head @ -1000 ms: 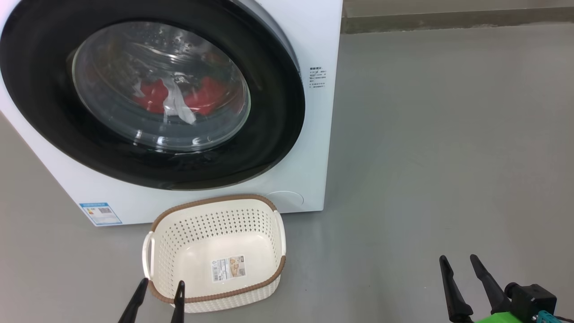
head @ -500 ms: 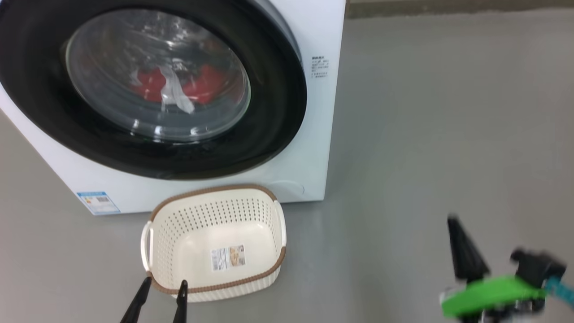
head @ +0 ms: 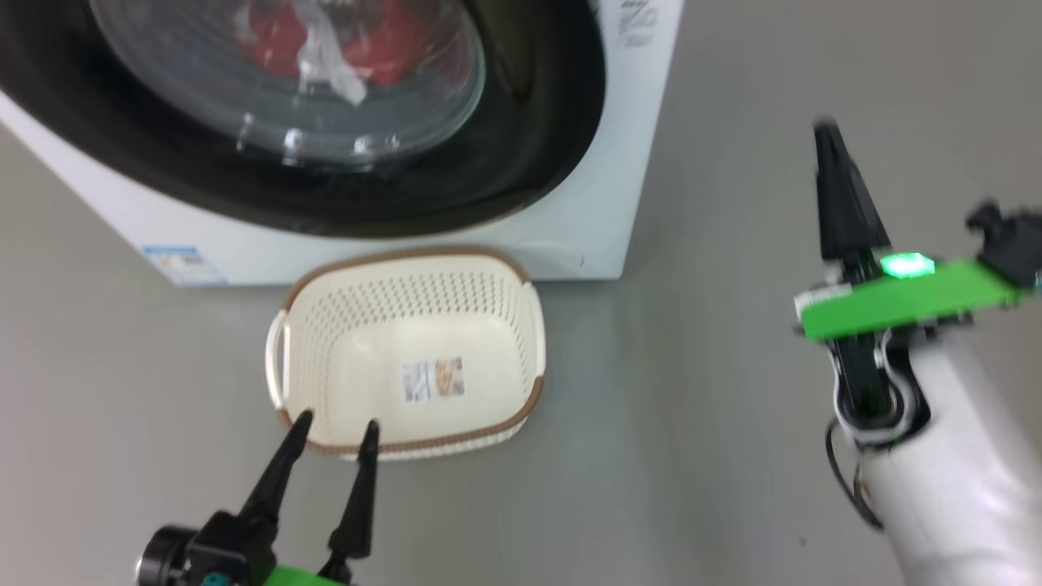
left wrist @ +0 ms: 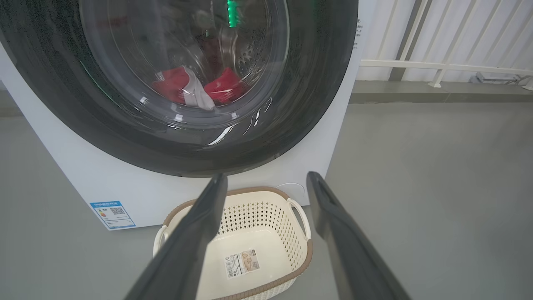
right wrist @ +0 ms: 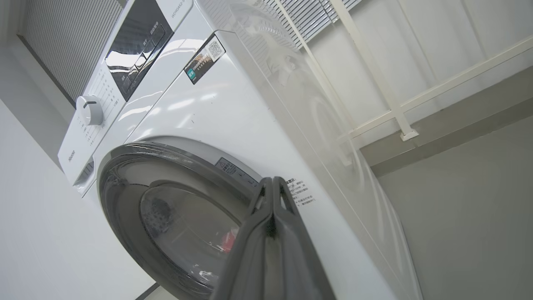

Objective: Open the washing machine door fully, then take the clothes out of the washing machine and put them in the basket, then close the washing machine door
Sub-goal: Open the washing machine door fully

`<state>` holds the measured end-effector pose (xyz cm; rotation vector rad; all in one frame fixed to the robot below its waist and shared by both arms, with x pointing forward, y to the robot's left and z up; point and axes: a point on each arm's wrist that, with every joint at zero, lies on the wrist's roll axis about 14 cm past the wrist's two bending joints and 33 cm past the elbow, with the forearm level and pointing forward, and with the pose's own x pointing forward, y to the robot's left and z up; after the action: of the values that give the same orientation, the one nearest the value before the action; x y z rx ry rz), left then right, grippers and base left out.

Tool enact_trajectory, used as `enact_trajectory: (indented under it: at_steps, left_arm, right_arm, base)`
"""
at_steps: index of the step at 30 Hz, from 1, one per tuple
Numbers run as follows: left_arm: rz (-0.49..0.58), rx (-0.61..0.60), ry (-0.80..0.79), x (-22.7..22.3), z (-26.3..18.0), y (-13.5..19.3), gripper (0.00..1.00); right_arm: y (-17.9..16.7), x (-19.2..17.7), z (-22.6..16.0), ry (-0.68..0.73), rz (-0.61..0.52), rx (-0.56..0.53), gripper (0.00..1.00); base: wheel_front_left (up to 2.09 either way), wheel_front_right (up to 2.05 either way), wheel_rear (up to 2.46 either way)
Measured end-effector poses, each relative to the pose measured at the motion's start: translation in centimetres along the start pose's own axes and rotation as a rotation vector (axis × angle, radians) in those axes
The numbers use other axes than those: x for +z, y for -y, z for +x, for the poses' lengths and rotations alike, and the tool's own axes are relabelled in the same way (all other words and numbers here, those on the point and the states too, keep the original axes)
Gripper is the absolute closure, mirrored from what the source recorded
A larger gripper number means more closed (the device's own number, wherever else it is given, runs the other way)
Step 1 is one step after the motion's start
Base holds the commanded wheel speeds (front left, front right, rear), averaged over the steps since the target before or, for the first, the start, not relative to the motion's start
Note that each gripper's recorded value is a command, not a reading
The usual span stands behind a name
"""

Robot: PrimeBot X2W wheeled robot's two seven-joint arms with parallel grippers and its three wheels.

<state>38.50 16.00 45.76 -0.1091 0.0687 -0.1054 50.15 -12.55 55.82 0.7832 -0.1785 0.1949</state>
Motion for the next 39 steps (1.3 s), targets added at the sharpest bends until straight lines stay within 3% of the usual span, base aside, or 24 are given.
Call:
enact_trajectory:
  at_steps: [13, 23, 39]
  left_arm:
    - [-0.044, 0.015, -0.031, -1.5, 2.9, -0.9, 0.00]
    - [-0.047, 0.042, -0.070, -3.1, 4.1, -2.2, 0.00]
    - [-0.056, 0.077, -0.126, -5.2, 4.4, -3.5, 0.00]
  right_arm:
    - [-4.6, -3.5, 9.6, -0.201, 0.322, 0.196, 1.00]
    - [-5.8, -7.2, 13.6, -0.447, 0.535, 0.262, 1.00]
    - [-5.4, -13.5, 16.1, -0.742, 0.600, 0.259, 1.00]
  base:
    - [0.00, 0.00, 0.00]
    - [0.00, 0.00, 0.00]
    - [0.00, 0.00, 0.00]
